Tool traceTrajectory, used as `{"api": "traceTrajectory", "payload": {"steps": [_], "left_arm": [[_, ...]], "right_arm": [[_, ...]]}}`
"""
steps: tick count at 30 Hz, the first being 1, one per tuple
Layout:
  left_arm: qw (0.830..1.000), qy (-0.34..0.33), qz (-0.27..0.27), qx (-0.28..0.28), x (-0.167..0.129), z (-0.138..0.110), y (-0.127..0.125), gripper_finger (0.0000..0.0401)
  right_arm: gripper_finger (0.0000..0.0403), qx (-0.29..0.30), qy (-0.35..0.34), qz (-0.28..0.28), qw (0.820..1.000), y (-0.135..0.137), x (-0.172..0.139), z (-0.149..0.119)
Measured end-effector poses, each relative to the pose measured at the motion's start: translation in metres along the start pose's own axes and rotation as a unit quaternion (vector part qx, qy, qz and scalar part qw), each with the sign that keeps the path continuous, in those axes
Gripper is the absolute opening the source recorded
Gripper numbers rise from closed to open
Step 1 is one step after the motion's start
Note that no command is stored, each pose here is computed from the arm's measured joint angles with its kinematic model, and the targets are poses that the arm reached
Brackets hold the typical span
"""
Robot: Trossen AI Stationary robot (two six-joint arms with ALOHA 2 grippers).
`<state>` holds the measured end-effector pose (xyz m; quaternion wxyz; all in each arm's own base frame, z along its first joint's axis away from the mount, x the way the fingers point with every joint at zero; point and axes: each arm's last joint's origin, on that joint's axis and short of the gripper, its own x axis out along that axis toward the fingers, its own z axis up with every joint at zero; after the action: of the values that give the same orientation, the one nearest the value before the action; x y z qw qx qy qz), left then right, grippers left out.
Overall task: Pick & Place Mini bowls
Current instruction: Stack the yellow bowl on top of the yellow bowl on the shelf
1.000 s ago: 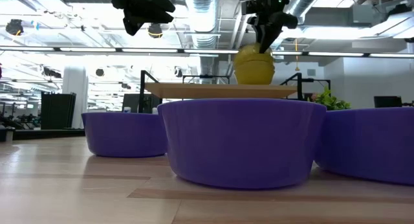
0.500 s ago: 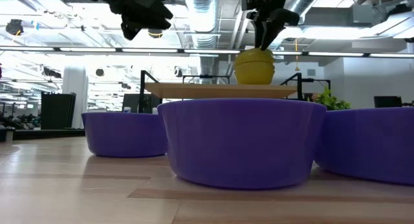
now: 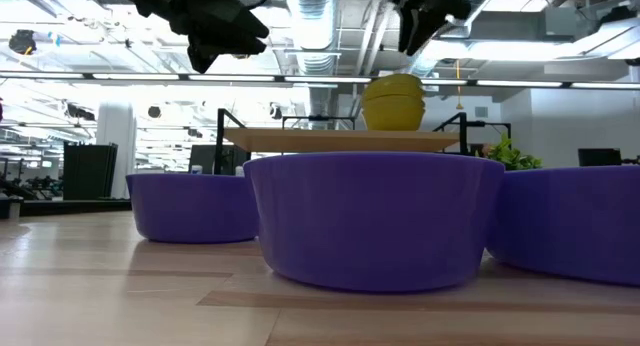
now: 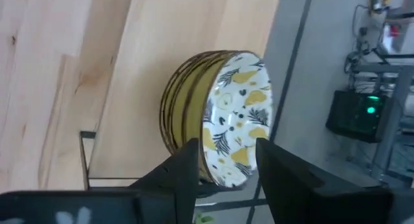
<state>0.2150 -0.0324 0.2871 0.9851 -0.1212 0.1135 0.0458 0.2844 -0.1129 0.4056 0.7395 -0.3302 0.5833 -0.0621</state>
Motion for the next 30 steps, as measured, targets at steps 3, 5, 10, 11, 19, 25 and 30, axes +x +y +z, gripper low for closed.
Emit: {"api": "traceTrajectory", "payload": {"steps": [3, 5, 10, 11, 19, 25, 30], "left_arm": [[1.000, -0.002, -0.001, 0.000, 0.000, 0.000, 0.000, 0.0121], [1.000, -0.004, -0.001, -0.001, 0.000, 0.001, 0.000, 0.0121], [1.000, -0.005, -0.002, -0.001, 0.000, 0.001, 0.000, 0.0121], [1.000, -0.006, -0.002, -0.001, 0.000, 0.001, 0.000, 0.0121], [1.000, -0.009, -0.003, -0.001, 0.000, 0.002, -0.001, 0.0121], [1.000, -0.012, -0.004, -0.001, 0.000, 0.002, -0.001, 0.0121], [1.000, -0.012, -0.004, -0.001, 0.000, 0.003, -0.001, 0.0121]], "right_arm": [[0.0129, 0.020, -0.005, -0.021, 1.000, -0.006, -0.004, -0.002], [0.0120, 0.038, -0.001, -0.024, 0.999, -0.010, -0.002, -0.006], [0.0104, 0.059, 0.024, -0.011, 0.998, -0.015, 0.015, -0.018], [0.0102, 0.062, 0.028, -0.008, 0.998, -0.015, 0.018, -0.019], [0.0100, 0.079, 0.022, 0.015, 0.996, -0.011, 0.031, -0.021], [0.0100, 0.078, 0.025, 0.021, 0.996, -0.008, 0.038, -0.021], [0.0100, 0.078, 0.025, 0.021, 0.996, -0.008, 0.038, -0.021]]}}
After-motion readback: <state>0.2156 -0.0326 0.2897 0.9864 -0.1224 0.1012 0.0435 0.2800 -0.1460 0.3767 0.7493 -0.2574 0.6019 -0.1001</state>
